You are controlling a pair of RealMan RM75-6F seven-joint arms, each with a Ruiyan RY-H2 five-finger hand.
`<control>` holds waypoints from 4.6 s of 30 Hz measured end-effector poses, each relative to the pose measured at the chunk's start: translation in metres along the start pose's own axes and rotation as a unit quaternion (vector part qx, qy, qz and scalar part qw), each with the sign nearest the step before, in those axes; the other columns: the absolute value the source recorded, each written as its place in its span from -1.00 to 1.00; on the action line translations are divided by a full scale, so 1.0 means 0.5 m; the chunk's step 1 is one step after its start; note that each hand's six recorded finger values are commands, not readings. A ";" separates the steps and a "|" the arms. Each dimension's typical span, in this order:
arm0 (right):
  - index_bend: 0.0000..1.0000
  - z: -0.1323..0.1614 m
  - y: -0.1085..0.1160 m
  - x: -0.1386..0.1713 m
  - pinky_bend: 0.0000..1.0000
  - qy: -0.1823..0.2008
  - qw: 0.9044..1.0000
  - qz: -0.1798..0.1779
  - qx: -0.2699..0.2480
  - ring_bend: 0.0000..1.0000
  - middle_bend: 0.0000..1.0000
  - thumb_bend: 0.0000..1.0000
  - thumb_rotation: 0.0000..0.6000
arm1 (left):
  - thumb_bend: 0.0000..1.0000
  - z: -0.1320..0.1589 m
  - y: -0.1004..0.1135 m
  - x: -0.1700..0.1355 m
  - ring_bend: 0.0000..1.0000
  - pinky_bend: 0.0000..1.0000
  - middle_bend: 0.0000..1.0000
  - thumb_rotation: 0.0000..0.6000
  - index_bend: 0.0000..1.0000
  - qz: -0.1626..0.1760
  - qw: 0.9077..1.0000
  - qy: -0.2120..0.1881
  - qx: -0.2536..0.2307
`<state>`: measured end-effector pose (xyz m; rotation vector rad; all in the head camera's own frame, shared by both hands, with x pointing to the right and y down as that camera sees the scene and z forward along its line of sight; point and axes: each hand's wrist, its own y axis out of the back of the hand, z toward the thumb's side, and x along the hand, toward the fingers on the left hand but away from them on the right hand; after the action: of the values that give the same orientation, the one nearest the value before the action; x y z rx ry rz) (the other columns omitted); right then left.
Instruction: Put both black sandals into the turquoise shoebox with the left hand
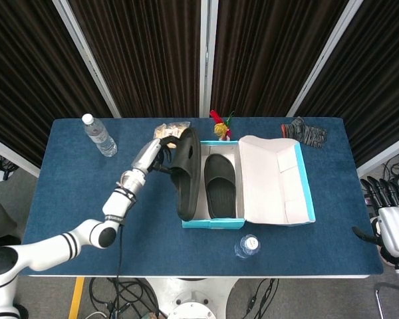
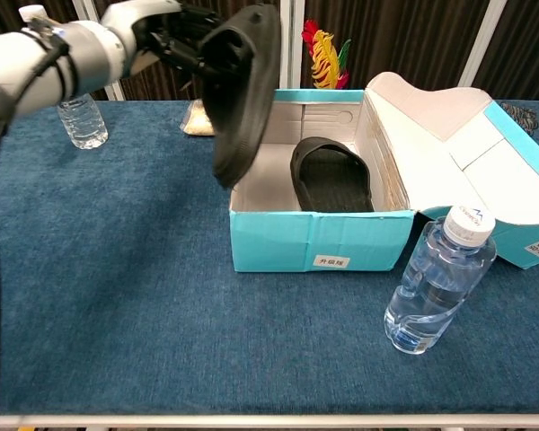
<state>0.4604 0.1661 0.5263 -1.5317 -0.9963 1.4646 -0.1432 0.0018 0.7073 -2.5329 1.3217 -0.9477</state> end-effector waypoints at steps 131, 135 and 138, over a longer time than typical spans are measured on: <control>-0.96 -0.022 -0.001 0.007 -0.93 -0.007 1.000 0.000 -0.008 -1.00 -0.91 -0.95 1.00 | -0.04 0.059 -0.136 0.051 -1.00 -0.71 -0.55 1.00 -0.44 -0.123 0.918 -0.021 0.376; -0.96 -0.025 0.000 0.011 -0.93 -0.009 1.000 -0.001 -0.010 -1.00 -0.91 -0.95 1.00 | -0.07 0.073 -0.098 0.030 -1.00 -0.71 -0.55 1.00 -0.45 -0.093 0.937 -0.032 0.336; -0.96 -0.031 -0.001 0.014 -0.93 -0.013 1.000 -0.001 -0.013 -1.00 -0.91 -0.95 1.00 | -0.12 0.065 -0.041 0.001 -1.00 -0.71 -0.55 1.00 -0.45 -0.057 0.949 -0.034 0.307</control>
<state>0.4761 0.1724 0.5244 -1.5338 -1.0349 1.4792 -0.1096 0.0085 0.6895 -2.1384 0.7099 -1.0725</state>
